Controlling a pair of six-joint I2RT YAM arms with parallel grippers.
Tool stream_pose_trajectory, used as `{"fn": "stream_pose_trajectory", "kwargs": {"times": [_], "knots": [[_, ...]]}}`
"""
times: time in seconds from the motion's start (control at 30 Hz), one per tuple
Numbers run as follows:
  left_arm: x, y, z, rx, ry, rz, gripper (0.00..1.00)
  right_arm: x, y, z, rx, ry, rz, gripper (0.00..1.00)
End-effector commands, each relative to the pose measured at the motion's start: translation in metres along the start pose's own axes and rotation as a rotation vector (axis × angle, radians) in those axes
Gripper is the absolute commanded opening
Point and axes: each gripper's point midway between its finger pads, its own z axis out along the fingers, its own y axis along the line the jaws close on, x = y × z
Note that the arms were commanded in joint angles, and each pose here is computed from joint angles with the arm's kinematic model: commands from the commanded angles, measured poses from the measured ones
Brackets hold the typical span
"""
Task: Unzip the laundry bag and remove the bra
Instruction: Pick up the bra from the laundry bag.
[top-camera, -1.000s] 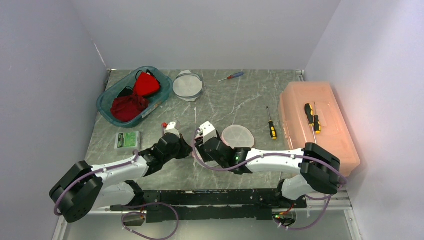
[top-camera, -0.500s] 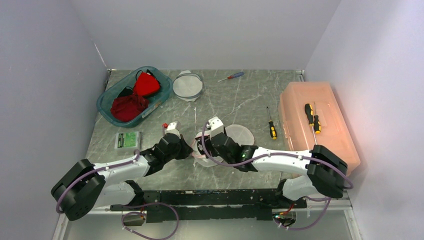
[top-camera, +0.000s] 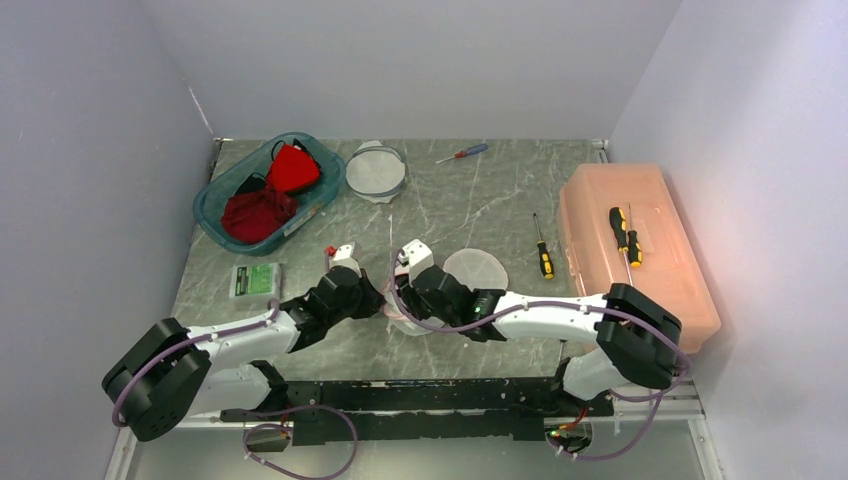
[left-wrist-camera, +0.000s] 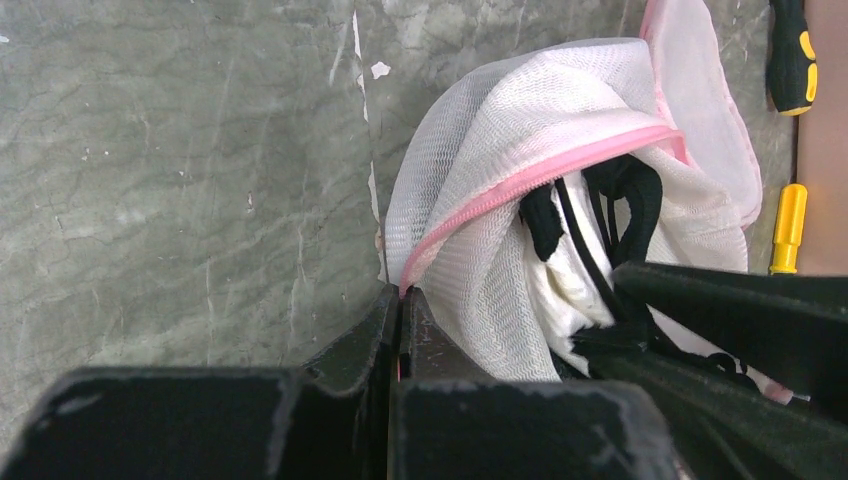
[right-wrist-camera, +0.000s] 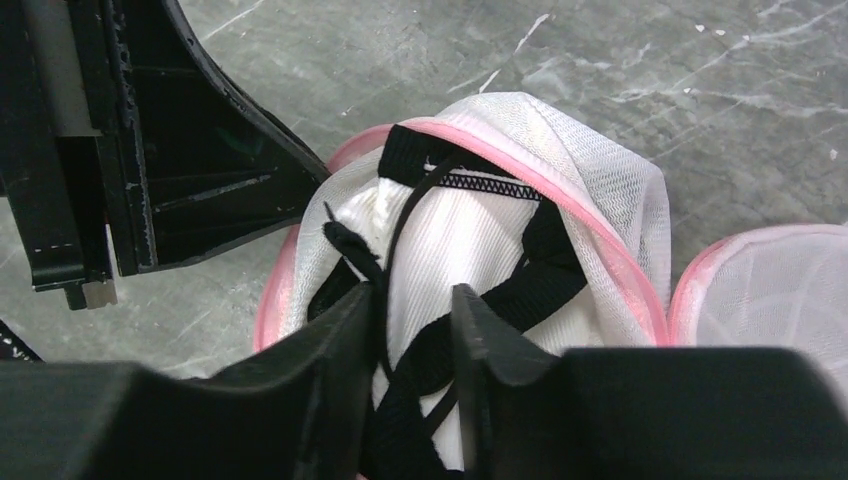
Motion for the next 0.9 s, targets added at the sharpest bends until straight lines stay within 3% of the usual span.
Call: {"fn": "stream_pose_trajectory", "kwargs": {"times": [0.0, 0.17, 0.87], "knots": [[-0.007, -0.01, -0.002, 0.029, -0.013, -0.021, 0.03, -0.013, 0.003, 0.003, 0.001, -0.007, -0.025, 0.31], [-0.009, -0.011, -0.006, 0.03, -0.019, -0.02, 0.03, -0.024, 0.001, -0.005, 0.002, -0.038, -0.013, 0.0], [-0.025, -0.019, -0.006, 0.02, -0.048, 0.005, 0.03, -0.084, 0.025, -0.105, -0.578, -0.223, 0.179, 0.0]]}}
